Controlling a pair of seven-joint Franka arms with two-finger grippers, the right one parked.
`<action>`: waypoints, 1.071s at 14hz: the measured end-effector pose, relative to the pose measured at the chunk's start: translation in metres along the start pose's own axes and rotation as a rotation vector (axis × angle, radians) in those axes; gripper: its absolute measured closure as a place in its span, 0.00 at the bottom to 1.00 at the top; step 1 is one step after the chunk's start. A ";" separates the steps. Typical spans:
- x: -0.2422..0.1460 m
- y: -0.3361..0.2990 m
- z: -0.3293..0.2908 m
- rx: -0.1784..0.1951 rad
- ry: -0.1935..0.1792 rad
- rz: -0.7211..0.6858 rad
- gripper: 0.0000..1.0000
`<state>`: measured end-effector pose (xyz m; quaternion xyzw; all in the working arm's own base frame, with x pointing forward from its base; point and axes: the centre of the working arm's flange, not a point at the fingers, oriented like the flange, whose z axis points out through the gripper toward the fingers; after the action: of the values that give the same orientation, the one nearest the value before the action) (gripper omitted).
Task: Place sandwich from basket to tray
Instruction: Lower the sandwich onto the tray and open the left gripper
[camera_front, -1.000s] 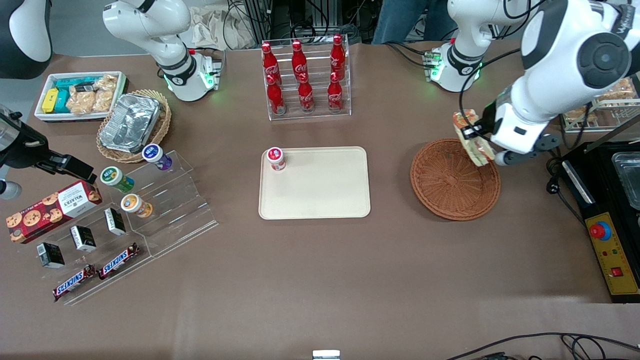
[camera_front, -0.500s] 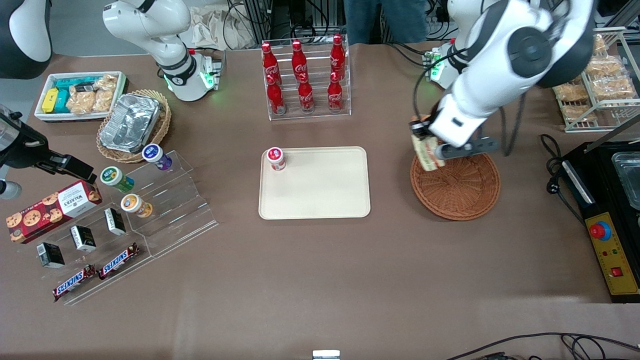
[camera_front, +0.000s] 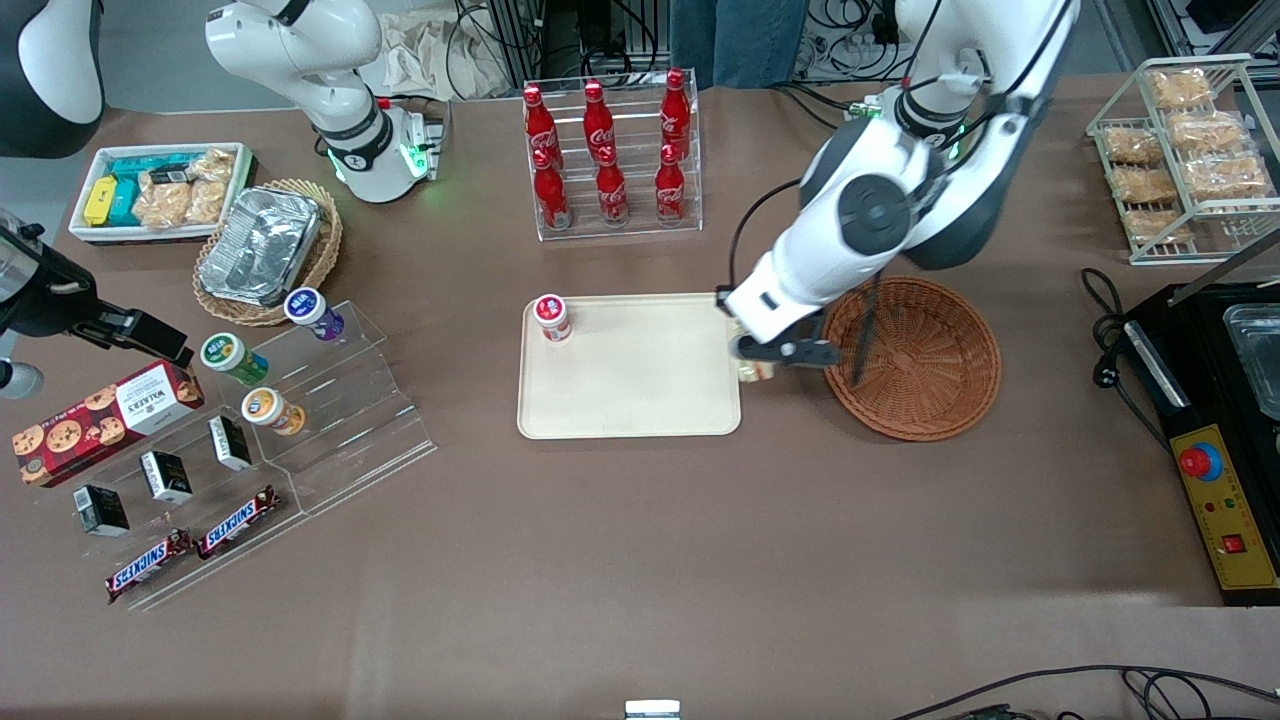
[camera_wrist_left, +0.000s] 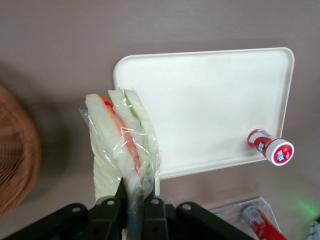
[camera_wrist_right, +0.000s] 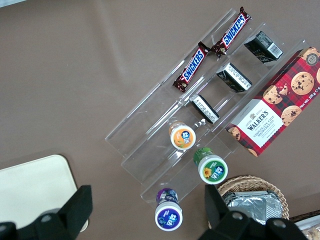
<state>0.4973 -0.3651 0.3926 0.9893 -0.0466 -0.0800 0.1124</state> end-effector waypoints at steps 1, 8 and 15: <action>0.002 0.007 0.018 -0.008 0.006 0.018 0.85; 0.016 0.021 0.121 -0.046 0.018 0.047 0.85; 0.021 0.004 0.152 0.008 0.052 0.052 0.64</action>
<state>0.4921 -0.4040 0.2440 0.9900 -0.0694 -0.0510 0.1116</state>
